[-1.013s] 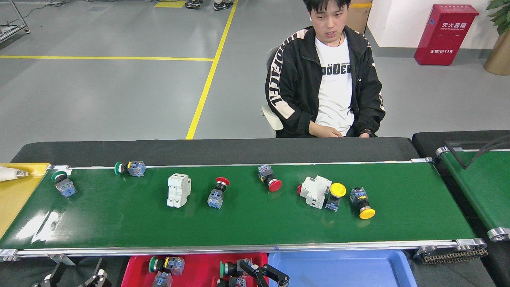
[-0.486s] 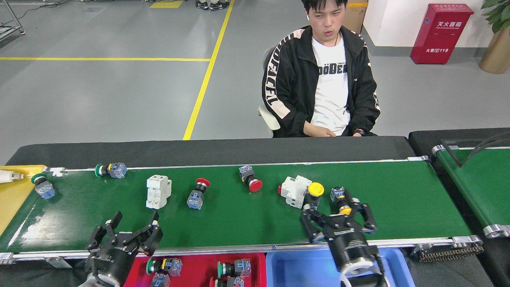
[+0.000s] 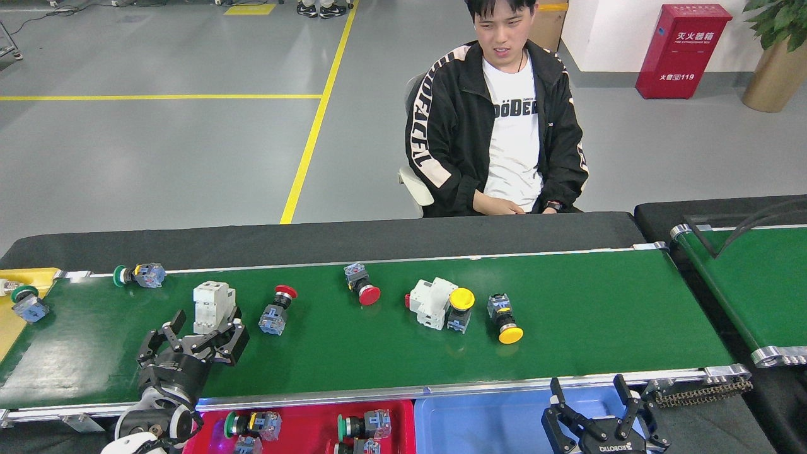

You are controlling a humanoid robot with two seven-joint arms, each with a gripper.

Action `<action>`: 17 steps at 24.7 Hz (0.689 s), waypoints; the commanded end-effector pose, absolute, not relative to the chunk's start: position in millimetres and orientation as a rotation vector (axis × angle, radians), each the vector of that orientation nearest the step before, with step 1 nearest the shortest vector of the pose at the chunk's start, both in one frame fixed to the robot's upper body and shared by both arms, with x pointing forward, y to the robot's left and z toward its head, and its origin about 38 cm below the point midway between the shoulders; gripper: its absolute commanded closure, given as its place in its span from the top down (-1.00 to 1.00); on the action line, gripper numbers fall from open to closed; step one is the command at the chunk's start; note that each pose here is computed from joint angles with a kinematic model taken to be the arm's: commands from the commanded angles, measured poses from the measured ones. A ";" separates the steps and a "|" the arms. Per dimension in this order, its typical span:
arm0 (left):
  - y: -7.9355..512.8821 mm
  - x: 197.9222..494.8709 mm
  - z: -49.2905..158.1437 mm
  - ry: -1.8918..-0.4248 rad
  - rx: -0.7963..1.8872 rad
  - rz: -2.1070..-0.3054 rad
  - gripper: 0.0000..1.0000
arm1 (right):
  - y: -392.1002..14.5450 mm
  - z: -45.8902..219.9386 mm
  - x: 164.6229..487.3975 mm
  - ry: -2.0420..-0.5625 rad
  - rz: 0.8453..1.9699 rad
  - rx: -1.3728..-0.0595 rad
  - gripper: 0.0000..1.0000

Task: Pick switch part from conveyor to tray

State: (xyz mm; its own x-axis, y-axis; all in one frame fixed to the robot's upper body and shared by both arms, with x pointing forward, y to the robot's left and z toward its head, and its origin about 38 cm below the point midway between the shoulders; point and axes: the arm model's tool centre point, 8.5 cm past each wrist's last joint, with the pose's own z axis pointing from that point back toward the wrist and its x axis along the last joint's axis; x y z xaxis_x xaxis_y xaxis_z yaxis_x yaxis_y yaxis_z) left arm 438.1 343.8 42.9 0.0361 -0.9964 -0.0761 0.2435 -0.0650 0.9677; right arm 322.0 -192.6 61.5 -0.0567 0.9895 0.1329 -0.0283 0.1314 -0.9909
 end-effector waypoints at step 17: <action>337.6 380.7 96.2 -1.207 1.170 -1.329 -0.99 | -71.0 44.7 421.9 -1.184 1.361 -0.896 0.00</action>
